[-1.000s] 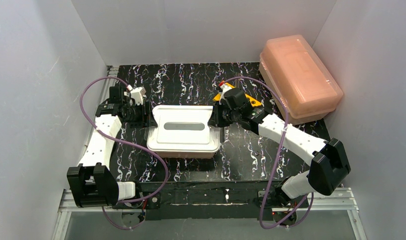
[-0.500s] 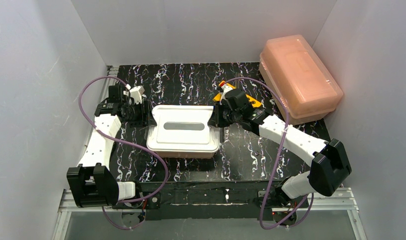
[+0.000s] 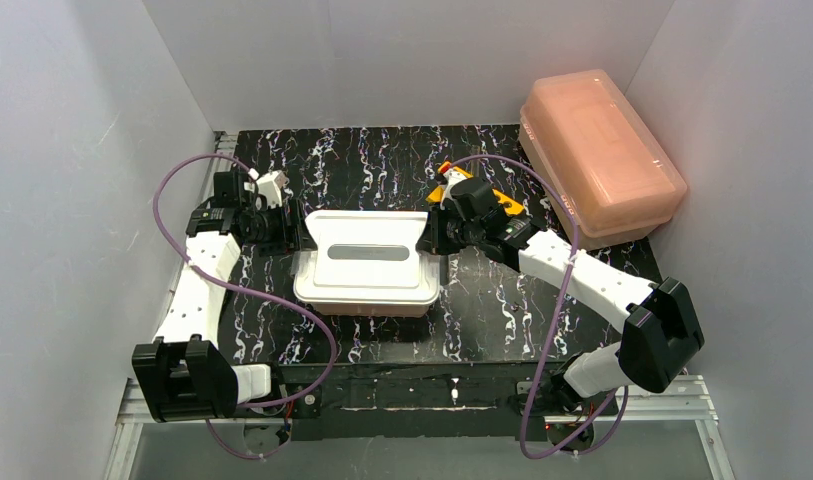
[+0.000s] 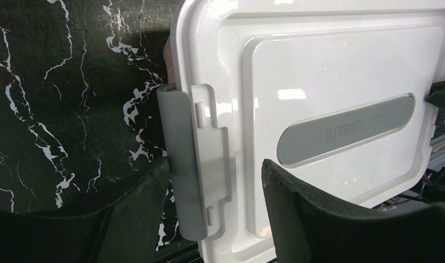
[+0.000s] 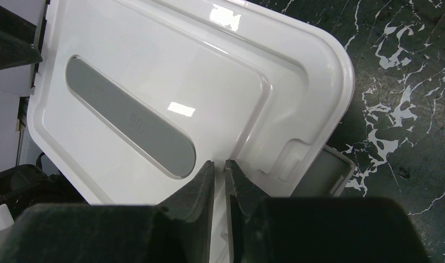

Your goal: Organize the chemistry lab equipment

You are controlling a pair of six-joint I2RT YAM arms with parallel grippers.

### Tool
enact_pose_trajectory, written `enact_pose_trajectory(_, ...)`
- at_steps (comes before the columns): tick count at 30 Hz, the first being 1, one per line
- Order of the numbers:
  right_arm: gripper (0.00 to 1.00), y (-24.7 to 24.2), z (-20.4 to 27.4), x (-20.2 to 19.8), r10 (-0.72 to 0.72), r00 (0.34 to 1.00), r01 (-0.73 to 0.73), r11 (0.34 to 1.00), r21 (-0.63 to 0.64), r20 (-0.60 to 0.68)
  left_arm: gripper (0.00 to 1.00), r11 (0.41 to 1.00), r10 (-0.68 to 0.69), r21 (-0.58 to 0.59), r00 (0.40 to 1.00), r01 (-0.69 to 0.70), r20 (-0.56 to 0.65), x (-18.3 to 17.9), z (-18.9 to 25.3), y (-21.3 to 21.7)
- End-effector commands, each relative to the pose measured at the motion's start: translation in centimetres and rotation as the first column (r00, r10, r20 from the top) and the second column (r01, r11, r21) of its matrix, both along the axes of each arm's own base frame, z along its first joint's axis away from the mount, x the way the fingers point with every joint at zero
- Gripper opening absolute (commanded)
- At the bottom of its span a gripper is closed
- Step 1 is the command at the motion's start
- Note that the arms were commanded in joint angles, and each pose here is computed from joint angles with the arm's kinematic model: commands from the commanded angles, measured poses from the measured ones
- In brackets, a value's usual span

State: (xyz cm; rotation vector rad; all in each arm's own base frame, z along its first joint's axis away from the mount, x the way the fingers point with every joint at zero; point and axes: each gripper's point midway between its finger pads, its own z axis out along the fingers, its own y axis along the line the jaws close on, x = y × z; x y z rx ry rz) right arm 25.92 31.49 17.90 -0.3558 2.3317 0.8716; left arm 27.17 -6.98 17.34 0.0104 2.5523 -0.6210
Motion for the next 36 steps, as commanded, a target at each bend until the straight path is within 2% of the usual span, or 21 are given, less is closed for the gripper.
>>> enact_pose_trajectory(1, 0.19, 0.0, -0.6, -0.7, 0.023, 1.0, -0.023, 1.0, -0.007, -0.014, 0.62, 1.0, -0.012, -0.009, 1.0, 0.012, -0.015, -0.9, -0.6, -0.3)
enact_pose_trajectory(10, 0.18, 0.0, -0.6, -0.7, 0.023, 1.0, -0.023, 1.0, -0.009, -0.012, 0.59, 1.0, -0.016, -0.014, 0.999, 0.015, -0.047, -1.1, -2.0, -0.3)
enact_pose_trajectory(17, 0.17, 0.1, -0.9, -0.7, 0.028, 0.999, -0.028, 1.0, -0.009, -0.02, 0.44, 1.0, -0.013, -0.003, 0.999, 0.013, -0.041, -1.3, -2.4, -0.2)
enact_pose_trajectory(24, 0.17, 0.2, -1.1, -0.8, 0.033, 0.999, -0.033, 0.999, -0.007, -0.028, 0.42, 1.0, -0.006, 0.007, 0.999, 0.007, -0.038, -1.1, -2.7, 0.0)
enact_pose_trajectory(28, 0.17, 0.3, -1.2, -0.8, 0.034, 0.999, -0.034, 0.999, -0.007, -0.031, 0.36, 0.999, -0.006, 0.031, 1.0, 0.007, -0.026, -1.2, -2.8, 0.3)
enact_pose_trajectory(31, 0.16, 0.4, -1.0, -0.7, 0.038, 0.999, -0.038, 0.999, -0.001, -0.026, 0.24, 0.986, -0.014, 0.165, 1.0, 0.009, 0.028, -1.4, -3.9, 1.9)
enact_pose_trajectory(34, 0.16, 0.4, -0.1, -0.4, 0.039, 0.999, -0.039, 0.999, -0.002, -0.003, 0.06, 0.986, -0.045, 0.165, 0.998, 0.038, 0.043, -1.5, -3.2, 0.9)
enact_pose_trajectory(36, 0.16, 0.5, 0.3, -0.3, 0.042, 0.999, -0.042, 0.999, -0.002, 0.005, 0.01, 0.986, -0.051, 0.162, 0.998, 0.043, 0.045, -1.6, -3.0, 0.7)
